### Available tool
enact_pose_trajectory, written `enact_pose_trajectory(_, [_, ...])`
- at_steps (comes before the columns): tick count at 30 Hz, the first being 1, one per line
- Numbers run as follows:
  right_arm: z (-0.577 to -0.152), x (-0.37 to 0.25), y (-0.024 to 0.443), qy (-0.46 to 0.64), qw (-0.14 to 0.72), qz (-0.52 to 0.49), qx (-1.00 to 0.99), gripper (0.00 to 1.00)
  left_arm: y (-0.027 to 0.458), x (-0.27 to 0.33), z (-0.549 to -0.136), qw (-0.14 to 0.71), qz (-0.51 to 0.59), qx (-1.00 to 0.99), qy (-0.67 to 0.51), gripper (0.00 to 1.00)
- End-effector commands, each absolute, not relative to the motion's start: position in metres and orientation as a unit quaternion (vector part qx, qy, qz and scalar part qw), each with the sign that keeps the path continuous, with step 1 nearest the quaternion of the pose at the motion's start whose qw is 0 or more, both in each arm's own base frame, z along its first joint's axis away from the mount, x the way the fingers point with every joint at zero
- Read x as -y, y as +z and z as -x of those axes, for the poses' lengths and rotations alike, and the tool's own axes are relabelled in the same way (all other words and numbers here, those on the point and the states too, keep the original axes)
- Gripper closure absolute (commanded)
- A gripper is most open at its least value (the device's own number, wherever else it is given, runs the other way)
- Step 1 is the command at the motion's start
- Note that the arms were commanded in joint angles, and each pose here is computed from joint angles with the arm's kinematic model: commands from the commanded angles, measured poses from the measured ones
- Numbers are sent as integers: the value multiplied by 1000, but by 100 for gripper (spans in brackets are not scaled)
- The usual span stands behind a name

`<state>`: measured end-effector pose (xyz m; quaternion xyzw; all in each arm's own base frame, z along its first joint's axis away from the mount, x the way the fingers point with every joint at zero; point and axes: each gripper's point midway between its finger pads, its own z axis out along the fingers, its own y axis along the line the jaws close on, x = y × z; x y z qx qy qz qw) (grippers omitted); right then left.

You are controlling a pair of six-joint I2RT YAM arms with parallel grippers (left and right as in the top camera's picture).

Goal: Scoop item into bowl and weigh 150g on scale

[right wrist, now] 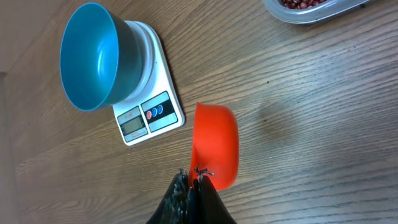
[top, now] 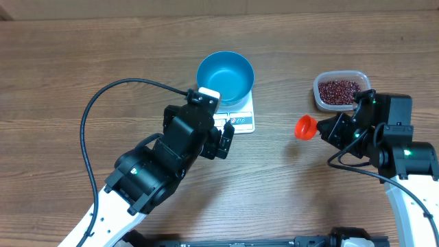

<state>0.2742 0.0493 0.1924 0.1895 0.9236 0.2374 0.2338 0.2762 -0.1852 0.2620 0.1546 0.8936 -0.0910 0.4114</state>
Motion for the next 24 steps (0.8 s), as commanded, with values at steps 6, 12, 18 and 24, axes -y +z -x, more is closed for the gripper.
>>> enact_pose_trajectory(6, [-279, -49, 210, 242, 260, -180, -917, 96, 266, 185, -279, 414, -141, -894, -96, 1])
enact_pose_trajectory(12, [-279, -49, 210, 242, 259, -180, -918, 96, 266, 185, -279, 414, -141, -894, -96, 1])
enact_pose_trajectory(18, [-279, -49, 210, 236, 265, -161, -921, 96, 266, 185, -279, 414, -141, -894, -96, 1])
enact_pose_trajectory(24, [-284, -49, 214, 236, 278, -152, -918, 96, 266, 185, -279, 414, -141, -894, -96, 1])
